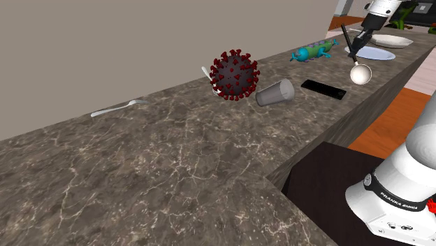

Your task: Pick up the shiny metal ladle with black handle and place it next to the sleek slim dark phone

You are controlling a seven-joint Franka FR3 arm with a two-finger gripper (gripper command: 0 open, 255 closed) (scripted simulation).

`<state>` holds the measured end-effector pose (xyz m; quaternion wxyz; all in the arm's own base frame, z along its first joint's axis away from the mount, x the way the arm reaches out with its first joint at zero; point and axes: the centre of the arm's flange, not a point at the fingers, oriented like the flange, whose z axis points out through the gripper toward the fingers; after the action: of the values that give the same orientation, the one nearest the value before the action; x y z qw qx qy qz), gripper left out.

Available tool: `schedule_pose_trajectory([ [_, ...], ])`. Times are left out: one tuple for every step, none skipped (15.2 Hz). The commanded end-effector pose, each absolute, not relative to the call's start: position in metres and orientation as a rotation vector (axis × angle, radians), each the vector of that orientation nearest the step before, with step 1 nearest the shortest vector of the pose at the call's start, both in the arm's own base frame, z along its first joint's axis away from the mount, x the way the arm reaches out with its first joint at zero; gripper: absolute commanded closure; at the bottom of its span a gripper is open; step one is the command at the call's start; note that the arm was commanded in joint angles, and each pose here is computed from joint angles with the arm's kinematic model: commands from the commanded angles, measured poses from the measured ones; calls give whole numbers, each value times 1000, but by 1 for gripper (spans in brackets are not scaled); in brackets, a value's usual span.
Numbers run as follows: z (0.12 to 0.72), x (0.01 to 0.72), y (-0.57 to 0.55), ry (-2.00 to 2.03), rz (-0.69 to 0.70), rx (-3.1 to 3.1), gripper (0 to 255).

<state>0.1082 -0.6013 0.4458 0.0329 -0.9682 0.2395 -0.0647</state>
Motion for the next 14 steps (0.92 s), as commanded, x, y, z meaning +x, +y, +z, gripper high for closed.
schedule_pose_trajectory([
  [440,105,-608,733,-201,-2980,255],
  [435,105,-608,733,-201,-2980,255],
  [430,105,-608,733,-201,-2980,255],
  [425,105,-608,733,-201,-2980,255],
  [419,105,-608,733,-201,-2980,255],
  [414,105,-608,733,-201,-2980,255],
  [409,105,-608,733,-201,-2980,255],
  [403,105,-608,733,-201,-2980,255],
  [398,105,-608,733,-201,-2980,255],
  [393,105,-608,733,-201,-2980,255],
  [388,105,-608,733,-201,-2980,255],
  [382,105,-608,733,-201,-2980,255],
  [377,105,-608,733,-201,-2980,255],
  [372,105,-608,733,-201,-2980,255],
])
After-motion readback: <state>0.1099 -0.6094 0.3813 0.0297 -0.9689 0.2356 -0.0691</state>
